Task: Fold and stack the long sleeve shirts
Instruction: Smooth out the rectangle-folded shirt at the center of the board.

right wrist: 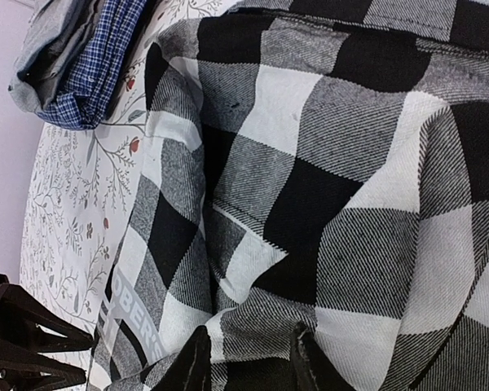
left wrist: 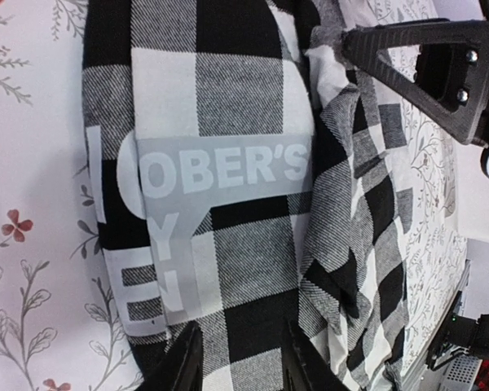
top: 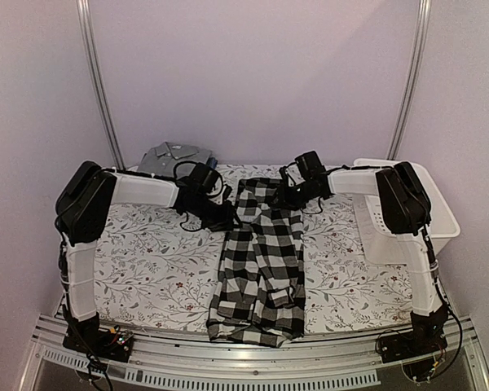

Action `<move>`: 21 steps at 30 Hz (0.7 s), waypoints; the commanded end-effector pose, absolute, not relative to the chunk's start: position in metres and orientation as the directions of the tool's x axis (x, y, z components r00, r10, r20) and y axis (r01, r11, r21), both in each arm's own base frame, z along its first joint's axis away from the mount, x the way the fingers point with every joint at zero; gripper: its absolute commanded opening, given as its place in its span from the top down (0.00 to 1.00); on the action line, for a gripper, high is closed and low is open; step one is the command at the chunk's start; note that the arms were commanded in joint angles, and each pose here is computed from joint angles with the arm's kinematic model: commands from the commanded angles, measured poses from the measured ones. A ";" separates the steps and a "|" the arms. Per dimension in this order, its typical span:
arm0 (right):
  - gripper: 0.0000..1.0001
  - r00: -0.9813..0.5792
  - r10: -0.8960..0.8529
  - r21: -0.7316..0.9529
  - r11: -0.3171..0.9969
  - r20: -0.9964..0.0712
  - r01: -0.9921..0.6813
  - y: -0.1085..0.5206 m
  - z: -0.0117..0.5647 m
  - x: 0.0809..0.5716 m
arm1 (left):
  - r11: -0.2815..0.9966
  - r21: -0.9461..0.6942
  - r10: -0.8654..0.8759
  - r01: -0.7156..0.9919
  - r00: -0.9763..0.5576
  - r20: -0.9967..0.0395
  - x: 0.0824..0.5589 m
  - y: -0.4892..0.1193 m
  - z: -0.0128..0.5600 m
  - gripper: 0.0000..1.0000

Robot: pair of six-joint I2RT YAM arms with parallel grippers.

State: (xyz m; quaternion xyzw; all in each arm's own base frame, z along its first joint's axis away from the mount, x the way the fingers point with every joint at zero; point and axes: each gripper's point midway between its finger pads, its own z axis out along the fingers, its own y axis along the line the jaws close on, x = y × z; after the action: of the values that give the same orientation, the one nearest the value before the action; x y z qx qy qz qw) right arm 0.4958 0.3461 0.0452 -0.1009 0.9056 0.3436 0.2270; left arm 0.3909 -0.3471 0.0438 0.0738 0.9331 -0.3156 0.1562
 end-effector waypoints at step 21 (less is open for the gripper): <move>0.38 -0.876 0.048 0.388 0.907 -0.479 -0.162 0.253 0.079 0.381 | 0.842 -0.485 0.012 0.236 -0.907 -0.420 0.408 -0.300 0.064 0.63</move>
State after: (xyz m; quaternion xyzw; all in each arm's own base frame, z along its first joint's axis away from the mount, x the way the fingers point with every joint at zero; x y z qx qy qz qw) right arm 0.3882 0.2626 0.0862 -0.0496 0.9430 0.2174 0.2472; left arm 0.4018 -0.3013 0.0741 0.0570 0.9334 -0.2898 0.2039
